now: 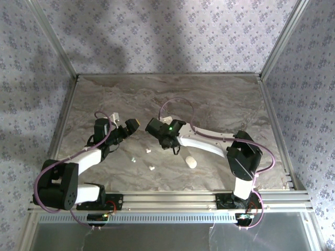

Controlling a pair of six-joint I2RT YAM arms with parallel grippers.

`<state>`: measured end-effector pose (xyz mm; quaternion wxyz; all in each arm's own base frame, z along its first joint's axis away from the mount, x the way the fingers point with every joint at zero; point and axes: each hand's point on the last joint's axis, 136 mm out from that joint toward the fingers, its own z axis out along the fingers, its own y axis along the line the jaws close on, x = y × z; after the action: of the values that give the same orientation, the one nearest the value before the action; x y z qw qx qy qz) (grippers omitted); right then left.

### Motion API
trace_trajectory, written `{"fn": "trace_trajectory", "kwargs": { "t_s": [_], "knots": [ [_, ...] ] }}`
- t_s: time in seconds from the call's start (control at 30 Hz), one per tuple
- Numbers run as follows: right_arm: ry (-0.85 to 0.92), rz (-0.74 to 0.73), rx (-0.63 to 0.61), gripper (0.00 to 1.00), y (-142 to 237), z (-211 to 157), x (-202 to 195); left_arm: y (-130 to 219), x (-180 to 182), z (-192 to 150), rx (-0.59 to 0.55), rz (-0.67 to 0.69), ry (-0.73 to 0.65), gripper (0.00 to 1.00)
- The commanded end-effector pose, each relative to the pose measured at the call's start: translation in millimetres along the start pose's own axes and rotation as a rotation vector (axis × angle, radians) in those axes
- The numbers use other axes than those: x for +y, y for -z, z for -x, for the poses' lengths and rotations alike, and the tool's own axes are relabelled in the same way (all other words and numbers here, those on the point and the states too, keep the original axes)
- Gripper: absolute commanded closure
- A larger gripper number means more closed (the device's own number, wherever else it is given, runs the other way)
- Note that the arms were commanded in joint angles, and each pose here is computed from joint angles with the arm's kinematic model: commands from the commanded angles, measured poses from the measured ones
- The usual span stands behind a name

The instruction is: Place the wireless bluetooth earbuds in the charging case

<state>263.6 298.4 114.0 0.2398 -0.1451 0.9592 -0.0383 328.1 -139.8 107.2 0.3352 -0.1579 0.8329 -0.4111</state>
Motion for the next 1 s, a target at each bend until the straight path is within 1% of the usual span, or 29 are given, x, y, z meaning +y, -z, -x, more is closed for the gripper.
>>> {"fn": "trace_trajectory", "kwargs": {
  "t_s": [0.0, 0.13, 0.3, 0.97],
  "knots": [
    [0.054, -0.121, -0.01, 0.79, -3, 8, -18, -1, 6, 1, -0.011, 0.015, -0.014, 0.0],
    [0.115, -0.174, -0.013, 0.79, -7, 14, -18, -1, 7, 1, -0.01, 0.015, -0.013, 0.0],
    [0.141, -0.206, -0.011, 0.79, -17, 17, -15, -2, 7, 1, -0.01, 0.017, -0.016, 0.0],
    [0.187, -0.185, -0.002, 0.79, -56, 21, 6, -1, 7, 1, -0.01, 0.017, -0.019, 0.0]
  ]
}}
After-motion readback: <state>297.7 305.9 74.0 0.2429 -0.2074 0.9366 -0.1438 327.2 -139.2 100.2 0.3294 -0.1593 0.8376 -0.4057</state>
